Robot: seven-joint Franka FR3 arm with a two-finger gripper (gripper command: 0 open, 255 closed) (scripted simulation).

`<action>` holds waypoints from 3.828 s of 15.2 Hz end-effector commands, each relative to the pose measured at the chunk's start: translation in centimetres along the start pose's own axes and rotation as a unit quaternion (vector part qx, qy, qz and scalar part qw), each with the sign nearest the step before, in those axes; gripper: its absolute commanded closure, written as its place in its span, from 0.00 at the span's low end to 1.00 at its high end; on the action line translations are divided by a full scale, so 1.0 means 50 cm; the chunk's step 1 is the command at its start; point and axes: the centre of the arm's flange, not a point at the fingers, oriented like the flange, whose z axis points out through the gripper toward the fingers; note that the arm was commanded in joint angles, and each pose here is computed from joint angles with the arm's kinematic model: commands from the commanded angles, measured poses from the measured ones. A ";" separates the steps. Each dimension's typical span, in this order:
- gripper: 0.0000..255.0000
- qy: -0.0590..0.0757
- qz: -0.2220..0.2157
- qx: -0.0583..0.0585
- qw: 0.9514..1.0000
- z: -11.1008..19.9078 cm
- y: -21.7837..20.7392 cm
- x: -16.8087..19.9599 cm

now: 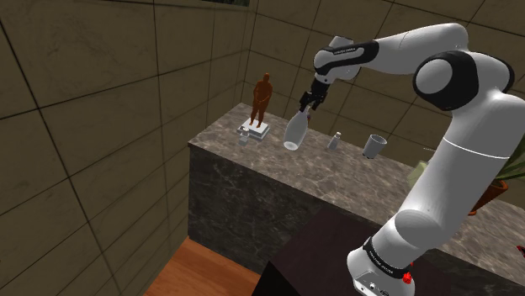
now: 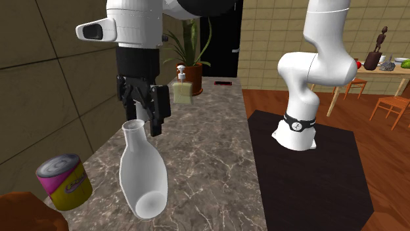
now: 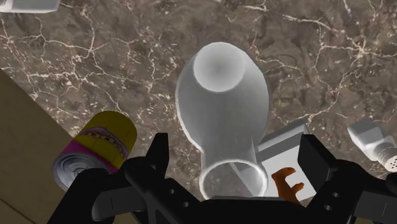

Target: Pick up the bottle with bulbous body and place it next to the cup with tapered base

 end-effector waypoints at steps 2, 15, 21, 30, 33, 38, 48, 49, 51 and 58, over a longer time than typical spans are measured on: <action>0.00 0.000 0.000 0.000 1.000 0.037 0.000 0.002; 1.00 0.000 0.000 0.000 1.000 0.037 0.000 0.002; 1.00 0.000 0.000 0.000 1.000 0.027 0.000 0.003; 1.00 0.000 0.000 0.000 1.000 -0.067 0.000 0.014; 1.00 0.000 0.000 0.000 1.000 -0.099 0.000 0.018; 1.00 0.000 0.000 0.000 1.000 -0.151 0.000 0.024; 1.00 0.000 0.000 0.000 1.000 -0.256 0.000 0.037; 1.00 0.000 0.000 0.000 1.000 -0.267 0.000 0.038; 1.00 0.000 0.000 0.000 1.000 -0.288 0.000 0.041; 1.00 0.000 0.000 0.000 1.000 -0.353 -0.001 0.049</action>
